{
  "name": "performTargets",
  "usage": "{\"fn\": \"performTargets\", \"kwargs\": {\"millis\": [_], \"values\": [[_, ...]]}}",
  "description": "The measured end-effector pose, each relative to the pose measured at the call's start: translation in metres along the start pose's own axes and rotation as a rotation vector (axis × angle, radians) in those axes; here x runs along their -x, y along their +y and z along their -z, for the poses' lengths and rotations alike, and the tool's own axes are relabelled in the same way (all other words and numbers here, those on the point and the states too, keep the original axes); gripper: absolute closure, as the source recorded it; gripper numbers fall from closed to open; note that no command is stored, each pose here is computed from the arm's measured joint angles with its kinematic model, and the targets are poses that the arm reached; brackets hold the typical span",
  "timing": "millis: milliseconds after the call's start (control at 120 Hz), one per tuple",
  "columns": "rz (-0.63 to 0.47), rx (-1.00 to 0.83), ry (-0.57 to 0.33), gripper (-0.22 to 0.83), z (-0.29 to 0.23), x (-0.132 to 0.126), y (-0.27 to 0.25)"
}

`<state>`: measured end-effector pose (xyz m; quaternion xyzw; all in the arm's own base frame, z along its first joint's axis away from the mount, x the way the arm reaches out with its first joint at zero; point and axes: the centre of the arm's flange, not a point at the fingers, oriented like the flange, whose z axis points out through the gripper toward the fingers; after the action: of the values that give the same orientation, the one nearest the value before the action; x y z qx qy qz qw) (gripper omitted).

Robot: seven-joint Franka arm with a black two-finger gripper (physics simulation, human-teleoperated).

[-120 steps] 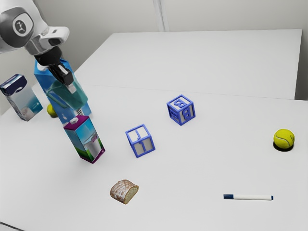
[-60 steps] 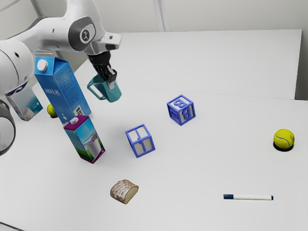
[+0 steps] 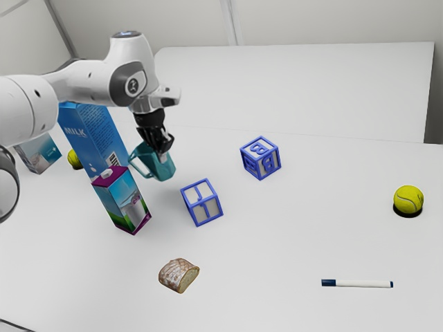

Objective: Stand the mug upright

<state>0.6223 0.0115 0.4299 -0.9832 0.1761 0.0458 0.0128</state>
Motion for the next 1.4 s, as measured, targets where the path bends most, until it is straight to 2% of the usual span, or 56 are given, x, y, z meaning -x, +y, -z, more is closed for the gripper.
{"fn": "performTargets", "kwargs": {"millis": [475,775,1308,1400], "values": [[0.056,-0.015,-0.017,0.79,-0.04,-0.003,0.03],[0.081,-0.086,-0.018,0.79,-0.051,-0.01,0.033],[0.146,-0.092,-0.041,0.78,-0.079,-0.01,0.035],[0.155,-0.091,-0.04,0.76,-0.079,-0.011,0.034]]}}
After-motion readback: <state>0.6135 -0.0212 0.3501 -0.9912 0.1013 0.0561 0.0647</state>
